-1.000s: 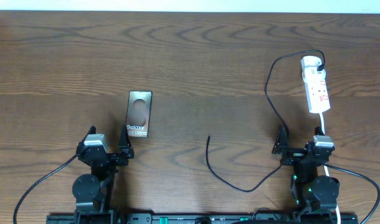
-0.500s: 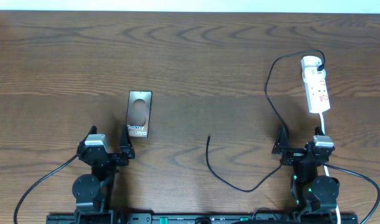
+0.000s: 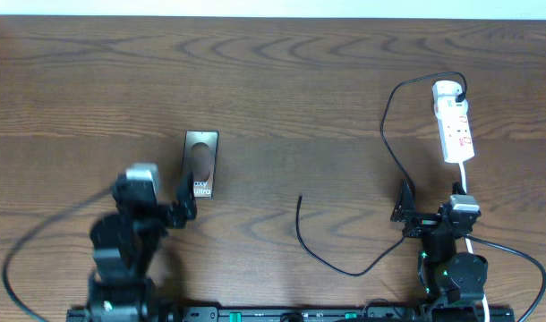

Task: Plug charger to phone and switch on socket
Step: 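Move the left gripper forward over the silver Galaxy phone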

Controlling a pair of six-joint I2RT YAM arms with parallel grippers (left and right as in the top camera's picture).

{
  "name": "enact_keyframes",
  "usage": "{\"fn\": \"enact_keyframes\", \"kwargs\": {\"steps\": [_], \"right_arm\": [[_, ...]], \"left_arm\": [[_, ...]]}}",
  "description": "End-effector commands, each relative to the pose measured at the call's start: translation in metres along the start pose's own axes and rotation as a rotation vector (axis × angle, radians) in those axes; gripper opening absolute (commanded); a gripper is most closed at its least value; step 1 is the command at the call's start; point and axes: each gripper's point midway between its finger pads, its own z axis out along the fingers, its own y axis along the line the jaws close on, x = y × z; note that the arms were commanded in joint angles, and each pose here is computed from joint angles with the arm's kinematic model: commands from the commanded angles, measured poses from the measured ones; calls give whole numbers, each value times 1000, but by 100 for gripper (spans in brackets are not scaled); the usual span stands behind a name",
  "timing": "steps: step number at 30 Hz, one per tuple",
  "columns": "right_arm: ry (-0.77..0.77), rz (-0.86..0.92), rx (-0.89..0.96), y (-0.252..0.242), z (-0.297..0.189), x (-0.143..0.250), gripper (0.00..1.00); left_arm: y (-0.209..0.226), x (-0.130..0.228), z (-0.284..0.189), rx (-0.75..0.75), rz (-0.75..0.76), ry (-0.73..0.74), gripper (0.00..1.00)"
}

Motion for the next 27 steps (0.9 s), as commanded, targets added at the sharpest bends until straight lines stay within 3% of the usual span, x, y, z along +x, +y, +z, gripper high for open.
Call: {"fn": "enact_keyframes", "kwargs": {"steps": [1, 7, 13, 21, 27], "right_arm": [[1, -14, -12, 3, 0, 1, 99], [1, -14, -12, 3, 0, 1, 99], [1, -14, -12, 3, 0, 1, 99], [1, -14, -12, 3, 0, 1, 99], [1, -14, -13, 3, 0, 1, 99]], "left_arm": [[-10, -37, 17, 46, 2, 75, 86], [-8, -53, 53, 44, -55, 297, 86], [0, -24, 70, 16, -112, 541, 86], [-3, -27, 83, -45, 6, 677, 86], [-21, -25, 88, -8, 47, 765, 86]]}}
